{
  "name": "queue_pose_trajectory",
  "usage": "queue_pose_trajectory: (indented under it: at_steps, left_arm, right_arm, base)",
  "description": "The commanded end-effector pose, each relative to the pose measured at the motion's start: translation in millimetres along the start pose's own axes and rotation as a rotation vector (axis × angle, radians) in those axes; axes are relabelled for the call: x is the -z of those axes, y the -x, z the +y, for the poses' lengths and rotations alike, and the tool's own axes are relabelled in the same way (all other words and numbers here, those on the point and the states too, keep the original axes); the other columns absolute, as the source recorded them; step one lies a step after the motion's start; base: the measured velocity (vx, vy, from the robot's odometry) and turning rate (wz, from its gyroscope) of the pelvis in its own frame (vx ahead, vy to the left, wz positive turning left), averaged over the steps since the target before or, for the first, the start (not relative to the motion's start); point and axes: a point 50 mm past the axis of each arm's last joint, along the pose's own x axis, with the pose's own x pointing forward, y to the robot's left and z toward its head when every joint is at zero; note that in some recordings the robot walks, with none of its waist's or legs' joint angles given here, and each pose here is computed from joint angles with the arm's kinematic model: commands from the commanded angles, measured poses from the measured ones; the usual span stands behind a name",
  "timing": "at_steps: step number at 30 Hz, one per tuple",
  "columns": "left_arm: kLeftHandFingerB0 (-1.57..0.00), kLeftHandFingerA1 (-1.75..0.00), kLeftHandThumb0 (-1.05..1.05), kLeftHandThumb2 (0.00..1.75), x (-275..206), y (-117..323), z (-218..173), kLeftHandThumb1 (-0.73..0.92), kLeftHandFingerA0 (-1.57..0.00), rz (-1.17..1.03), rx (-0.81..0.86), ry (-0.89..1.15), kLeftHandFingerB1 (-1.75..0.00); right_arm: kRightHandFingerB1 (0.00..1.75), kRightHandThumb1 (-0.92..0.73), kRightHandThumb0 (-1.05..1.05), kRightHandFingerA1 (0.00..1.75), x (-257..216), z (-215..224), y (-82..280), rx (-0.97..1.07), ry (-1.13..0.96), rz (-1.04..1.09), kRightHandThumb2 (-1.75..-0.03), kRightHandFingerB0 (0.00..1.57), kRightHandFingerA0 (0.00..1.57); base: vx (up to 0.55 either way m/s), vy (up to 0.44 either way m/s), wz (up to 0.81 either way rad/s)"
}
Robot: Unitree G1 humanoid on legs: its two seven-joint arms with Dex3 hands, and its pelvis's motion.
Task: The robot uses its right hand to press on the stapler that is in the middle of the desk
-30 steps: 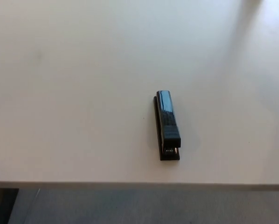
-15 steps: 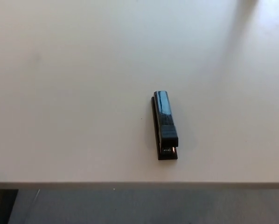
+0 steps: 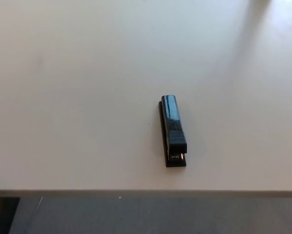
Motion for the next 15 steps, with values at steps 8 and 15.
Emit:
queue_pose_trajectory:
  at_steps: [8, 15]
  left_arm:
    - [-0.02, -0.24, -0.49, 0.91, -1.5, 1.7, 7.1, 0.92, -0.03, 0.010, -0.018, 0.003, -0.22]
    - [-0.01, -0.29, -0.49, 0.98, -4.1, 0.6, 6.4, 0.92, -0.02, -0.002, -0.013, 0.012, -0.24]
  right_arm:
    - [0.35, -0.79, -0.40, 0.45, 25.6, 66.5, 1.6, -0.437, 0.344, 0.285, -0.63, 0.37, 0.54]
    - [0.02, -0.86, -0.95, 0.04, 5.4, 106.9, -0.9, -0.582, 0.338, 0.220, -1.15, 0.00, 0.00]
  base:
    - [0.00, 0.000, 0.00]
    - [0.00, 0.000, 0.00]
